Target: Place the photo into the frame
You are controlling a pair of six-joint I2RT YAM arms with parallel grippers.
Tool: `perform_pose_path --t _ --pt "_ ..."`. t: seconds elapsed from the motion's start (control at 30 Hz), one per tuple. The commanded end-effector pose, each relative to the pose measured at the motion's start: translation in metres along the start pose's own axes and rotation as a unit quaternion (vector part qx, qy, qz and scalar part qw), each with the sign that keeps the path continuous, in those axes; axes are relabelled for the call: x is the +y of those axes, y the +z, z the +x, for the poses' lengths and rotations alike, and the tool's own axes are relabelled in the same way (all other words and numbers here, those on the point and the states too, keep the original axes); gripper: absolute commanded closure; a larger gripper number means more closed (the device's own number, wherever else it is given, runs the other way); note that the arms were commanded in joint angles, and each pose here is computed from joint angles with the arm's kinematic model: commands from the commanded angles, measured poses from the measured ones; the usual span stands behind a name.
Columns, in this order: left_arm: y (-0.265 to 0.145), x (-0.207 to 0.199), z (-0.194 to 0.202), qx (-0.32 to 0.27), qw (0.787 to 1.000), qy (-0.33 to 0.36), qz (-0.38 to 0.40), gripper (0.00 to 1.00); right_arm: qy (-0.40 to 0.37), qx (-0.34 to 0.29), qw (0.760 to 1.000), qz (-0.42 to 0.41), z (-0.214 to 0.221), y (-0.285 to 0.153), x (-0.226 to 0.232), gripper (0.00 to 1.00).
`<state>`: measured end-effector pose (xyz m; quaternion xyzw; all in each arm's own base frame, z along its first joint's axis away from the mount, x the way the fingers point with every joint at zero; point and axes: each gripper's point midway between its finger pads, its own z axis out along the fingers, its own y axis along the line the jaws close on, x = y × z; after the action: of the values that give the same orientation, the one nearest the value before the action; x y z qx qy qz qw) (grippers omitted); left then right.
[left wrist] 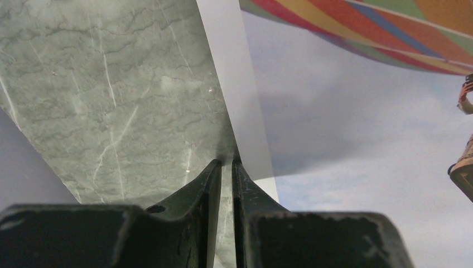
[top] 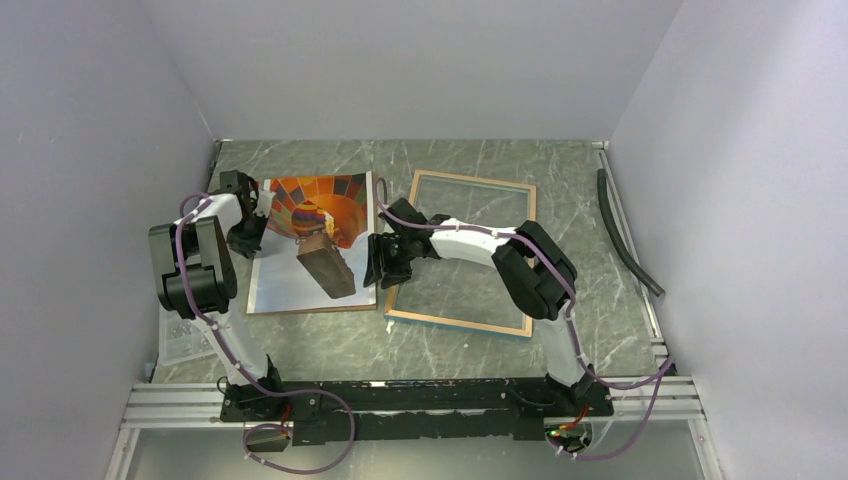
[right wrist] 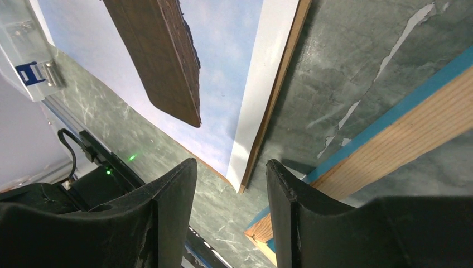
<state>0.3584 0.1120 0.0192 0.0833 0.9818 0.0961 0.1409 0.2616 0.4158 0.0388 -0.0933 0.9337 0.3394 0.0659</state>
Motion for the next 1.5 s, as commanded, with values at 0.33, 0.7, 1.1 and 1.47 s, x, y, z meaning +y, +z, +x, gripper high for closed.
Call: perform_pose_path --t 0.33,0.7,1.1,1.47 --pt "-0.011 -0.01 -0.006 -0.019 1.0 -0.005 0.021 0.82 -0.025 0.002 1.0 -0.013 -0.002 0.007 0.017 0.51" --pt "-0.012 -0.01 -0.004 -0.02 1.0 -0.003 0.02 0.84 -0.028 -0.011 0.999 -0.029 -0.009 -0.005 0.033 0.55" --pt "-0.009 -0.013 0.001 -0.017 1.0 0.0 0.024 0.87 -0.045 -0.005 0.999 -0.02 -0.008 -0.006 0.04 0.55" --pt "-0.01 -0.013 0.001 -0.017 1.0 0.0 0.024 0.88 -0.046 0.011 0.999 -0.017 -0.006 0.001 0.037 0.54"
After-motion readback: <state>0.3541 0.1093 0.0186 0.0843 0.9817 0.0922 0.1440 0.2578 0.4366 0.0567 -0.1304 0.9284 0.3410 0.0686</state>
